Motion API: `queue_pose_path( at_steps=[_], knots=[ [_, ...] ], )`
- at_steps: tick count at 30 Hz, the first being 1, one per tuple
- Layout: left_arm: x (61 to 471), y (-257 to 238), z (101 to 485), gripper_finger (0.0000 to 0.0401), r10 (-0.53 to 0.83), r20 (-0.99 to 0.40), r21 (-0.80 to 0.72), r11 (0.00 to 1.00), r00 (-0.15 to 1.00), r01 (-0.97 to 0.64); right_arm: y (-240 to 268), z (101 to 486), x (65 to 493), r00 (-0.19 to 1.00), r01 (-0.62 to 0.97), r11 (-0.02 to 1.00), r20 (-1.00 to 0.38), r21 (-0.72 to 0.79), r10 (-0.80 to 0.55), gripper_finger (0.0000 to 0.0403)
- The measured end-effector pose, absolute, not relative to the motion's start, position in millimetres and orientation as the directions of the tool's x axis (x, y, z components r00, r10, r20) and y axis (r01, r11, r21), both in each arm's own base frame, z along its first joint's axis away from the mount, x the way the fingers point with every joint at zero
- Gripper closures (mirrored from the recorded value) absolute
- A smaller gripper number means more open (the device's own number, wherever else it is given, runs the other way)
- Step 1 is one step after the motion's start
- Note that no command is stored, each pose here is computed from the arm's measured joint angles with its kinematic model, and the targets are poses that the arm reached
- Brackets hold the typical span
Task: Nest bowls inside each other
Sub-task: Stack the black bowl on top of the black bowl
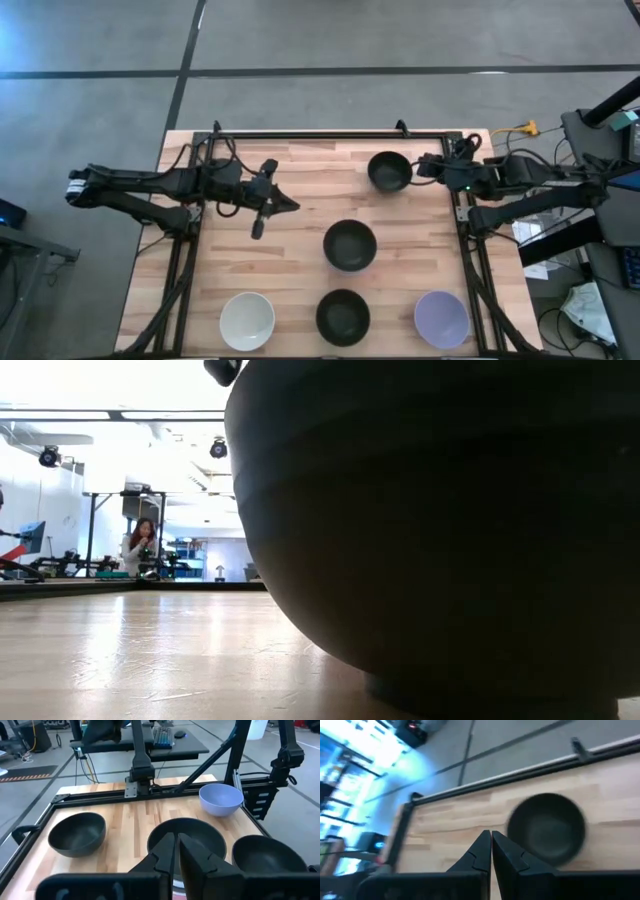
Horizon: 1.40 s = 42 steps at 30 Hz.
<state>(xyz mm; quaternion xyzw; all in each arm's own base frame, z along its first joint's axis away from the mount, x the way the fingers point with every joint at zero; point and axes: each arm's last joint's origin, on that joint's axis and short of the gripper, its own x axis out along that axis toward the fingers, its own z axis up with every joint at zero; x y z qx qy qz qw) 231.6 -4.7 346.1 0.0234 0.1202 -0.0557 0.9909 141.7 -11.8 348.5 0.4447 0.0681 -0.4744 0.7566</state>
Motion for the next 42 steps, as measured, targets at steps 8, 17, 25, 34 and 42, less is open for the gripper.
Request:
queue_pose_path(
  at_steps=[8,17,25,34,42],
  knots=[
    [244.8,-4.7,346.6,0.0393,-0.105,-0.243,0.030,0.993,0.964,0.115,-26.0,317.9,156.0,0.480,0.864,0.426,-0.696,0.269,-0.534,0.0377],
    [257.8,-4.8,356.8,0.0393,-0.105,-0.223,0.029,0.993,0.969,0.115,-43.4,306.5,196.5,0.417,0.604,0.797,-0.855,0.006,-0.309,0.0297],
    [259.9,-5.1,357.7,0.0393,-0.108,-0.226,-0.098,0.991,0.968,0.087,-50.0,302.1,232.4,0.294,0.299,0.934,-0.913,-0.194,-0.283,0.0238],
    [258.7,-5.2,358.7,0.0393,-0.109,-0.221,-0.120,0.989,0.969,0.084,-60.8,268.1,255.9,0.155,0.136,0.977,-0.971,-0.163,-0.183,0.0175],
    [256.5,-5.4,360.8,0.0393,-0.111,-0.213,-0.120,0.989,0.971,0.087,-82.8,250.9,262.0,0.129,0.114,0.992,-0.989,-0.053,-0.068,0.0140]
  ],
)
